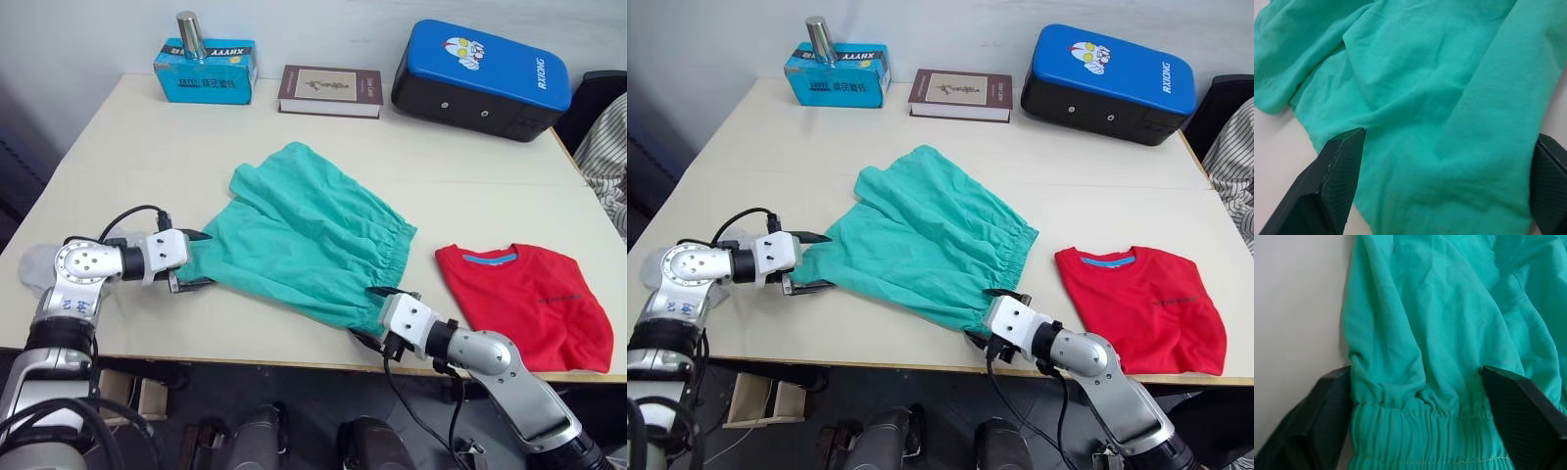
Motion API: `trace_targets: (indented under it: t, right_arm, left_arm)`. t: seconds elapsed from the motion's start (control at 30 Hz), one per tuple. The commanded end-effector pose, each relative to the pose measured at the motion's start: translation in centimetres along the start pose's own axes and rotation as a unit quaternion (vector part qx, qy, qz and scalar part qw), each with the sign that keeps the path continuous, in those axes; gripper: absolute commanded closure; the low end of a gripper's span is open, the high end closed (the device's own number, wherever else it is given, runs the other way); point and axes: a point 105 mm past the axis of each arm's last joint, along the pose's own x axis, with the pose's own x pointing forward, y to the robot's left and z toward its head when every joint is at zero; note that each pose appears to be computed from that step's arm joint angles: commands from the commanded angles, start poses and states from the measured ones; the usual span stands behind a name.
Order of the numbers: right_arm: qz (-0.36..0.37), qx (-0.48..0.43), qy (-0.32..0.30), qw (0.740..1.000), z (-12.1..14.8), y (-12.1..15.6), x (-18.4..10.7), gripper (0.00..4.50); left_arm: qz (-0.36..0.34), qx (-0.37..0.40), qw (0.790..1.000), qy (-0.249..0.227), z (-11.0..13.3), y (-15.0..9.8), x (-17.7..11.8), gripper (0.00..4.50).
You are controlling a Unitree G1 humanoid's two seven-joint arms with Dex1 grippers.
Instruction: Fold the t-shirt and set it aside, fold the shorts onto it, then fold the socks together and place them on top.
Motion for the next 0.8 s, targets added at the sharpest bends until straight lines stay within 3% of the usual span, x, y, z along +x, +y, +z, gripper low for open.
trace_targets:
  t: [0.03, 0.13, 0.27, 0.3, 0.5, 0.63, 0.8]
  right_arm:
    - [-0.005, -0.011, 0.016, 1.000, -0.6, -0.7, -0.2, 1.88]
    - [-0.004, -0.007, 0.018, 1.000, -0.5, -0.9, -0.4, 2.89]
    - [-0.003, 0.018, 0.022, 1.000, -0.7, -0.9, -1.3, 4.34]
    - [0.001, 0.023, 0.020, 1.000, -0.6, -0.8, -1.4, 4.50]
    - [0.021, 0.030, 0.001, 0.999, 0.0, -1.2, -2.3, 4.50]
    - [0.121, 0.010, -0.041, 0.992, 1.0, 0.5, -3.7, 4.50]
    - [0.141, 0.009, -0.044, 0.989, 0.5, 0.4, -4.9, 4.50]
  left_arm:
    - [-0.033, -0.031, 0.998, 0.048, -2.2, -1.5, 1.6, 0.19]
    - [-0.063, -0.053, 0.996, 0.039, -2.0, -2.1, 2.4, 0.90]
    - [-0.086, -0.105, 0.991, 0.007, -1.6, -2.8, 2.8, 2.24]
    - [-0.094, -0.122, 0.988, 0.000, -1.6, -3.1, 2.8, 2.59]
    - [-0.177, -0.198, 0.962, -0.058, -1.2, -5.8, 0.7, 4.46]
    - [-0.221, -0.213, 0.948, -0.088, 0.1, -8.3, -2.1, 4.46]
    - [-0.249, -0.247, 0.932, -0.094, 2.6, -12.2, -5.1, 4.46]
